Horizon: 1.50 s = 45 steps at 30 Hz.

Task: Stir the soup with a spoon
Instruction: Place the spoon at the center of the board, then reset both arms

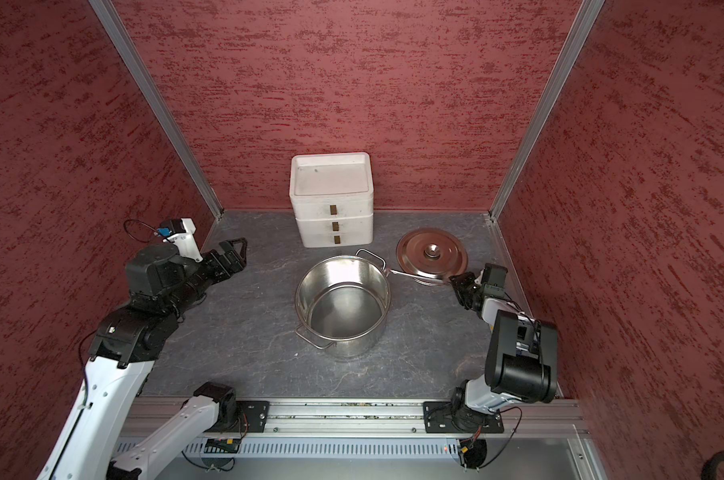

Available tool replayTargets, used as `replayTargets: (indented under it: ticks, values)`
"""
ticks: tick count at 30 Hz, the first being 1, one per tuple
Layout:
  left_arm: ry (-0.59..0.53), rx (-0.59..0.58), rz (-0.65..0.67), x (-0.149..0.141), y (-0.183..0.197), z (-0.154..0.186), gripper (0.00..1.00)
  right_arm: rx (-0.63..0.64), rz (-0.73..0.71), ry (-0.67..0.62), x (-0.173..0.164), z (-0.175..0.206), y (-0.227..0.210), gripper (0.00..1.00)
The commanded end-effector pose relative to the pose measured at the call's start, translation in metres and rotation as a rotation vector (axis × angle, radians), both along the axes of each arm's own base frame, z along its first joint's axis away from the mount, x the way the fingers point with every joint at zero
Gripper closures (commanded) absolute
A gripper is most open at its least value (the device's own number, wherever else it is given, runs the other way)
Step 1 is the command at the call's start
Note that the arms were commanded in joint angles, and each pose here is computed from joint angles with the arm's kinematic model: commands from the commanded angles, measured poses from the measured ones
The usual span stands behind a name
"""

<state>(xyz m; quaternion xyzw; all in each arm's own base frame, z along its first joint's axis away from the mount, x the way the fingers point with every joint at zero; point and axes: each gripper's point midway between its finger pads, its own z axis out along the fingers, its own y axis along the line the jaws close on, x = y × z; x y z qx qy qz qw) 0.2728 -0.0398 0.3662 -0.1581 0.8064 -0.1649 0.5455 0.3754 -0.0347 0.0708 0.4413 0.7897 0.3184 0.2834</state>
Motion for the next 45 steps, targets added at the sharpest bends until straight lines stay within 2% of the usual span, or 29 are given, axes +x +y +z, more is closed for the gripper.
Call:
replayTargets:
  ticks: [1, 8, 12, 15, 18, 20, 21, 24, 28, 31, 34, 38, 41, 44, 45]
  values:
    - [0.009, 0.017, 0.049, 0.000, 0.009, -0.009, 0.00, -0.086, -0.018, 0.054, -0.007, 0.001, -0.011, 0.56]
    - [0.004, 0.012, 0.048, 0.000, 0.009, -0.014, 0.00, -0.092, -0.006, 0.079, -0.011, -0.001, -0.011, 0.56]
    - [0.001, 0.018, 0.047, 0.001, 0.009, -0.014, 0.00, -0.155, 0.066, 0.048, -0.006, 0.013, -0.010, 0.55]
    - [0.001, 0.044, 0.052, 0.004, 0.011, -0.017, 0.00, -0.248, 0.148, -0.006, -0.005, 0.041, -0.008, 0.53]
    - [0.005, 0.137, 0.094, 0.011, 0.022, -0.034, 0.00, -0.380, 0.227, -0.070, -0.003, 0.072, -0.010, 0.44]
    - [0.001, 0.244, 0.123, 0.019, 0.032, -0.047, 0.00, -0.521, 0.270, -0.124, -0.003, 0.100, -0.016, 0.07]
    - [0.003, 0.296, 0.113, 0.024, 0.034, -0.057, 0.00, -0.599, 0.286, -0.162, -0.003, 0.115, -0.019, 0.02]
    - [-0.013, 0.376, 0.114, 0.039, 0.041, -0.094, 0.00, -0.806, 0.318, -0.324, 0.003, 0.153, -0.023, 0.02]
    - [-0.051, 0.331, 0.093, 0.057, 0.048, -0.143, 0.00, -0.989, 0.383, -0.565, 0.006, 0.175, -0.004, 0.02]
    - [-0.072, 0.341, 0.068, 0.065, 0.049, -0.173, 0.00, -0.988, 0.390, -0.668, 0.004, 0.170, 0.011, 0.02]
    - [-0.070, 0.375, 0.036, 0.071, 0.047, -0.194, 0.00, -0.977, 0.417, -0.698, 0.001, 0.153, 0.024, 0.01]
    - [-0.170, 0.359, 0.014, 0.083, 0.043, -0.196, 0.00, -0.958, 0.404, -0.730, -0.003, 0.136, 0.030, 0.02]
    - [-0.148, 0.385, -0.008, 0.097, 0.042, -0.218, 0.00, -0.932, 0.411, -0.761, -0.003, 0.127, 0.038, 0.01]
    - [-0.187, 0.402, -0.001, 0.111, 0.043, -0.217, 0.00, -0.950, 0.426, -0.774, -0.001, 0.117, 0.046, 0.01]
    - [-0.167, 0.401, 0.005, 0.114, 0.046, -0.223, 0.00, -0.948, 0.429, -0.773, -0.001, 0.112, 0.049, 0.02]
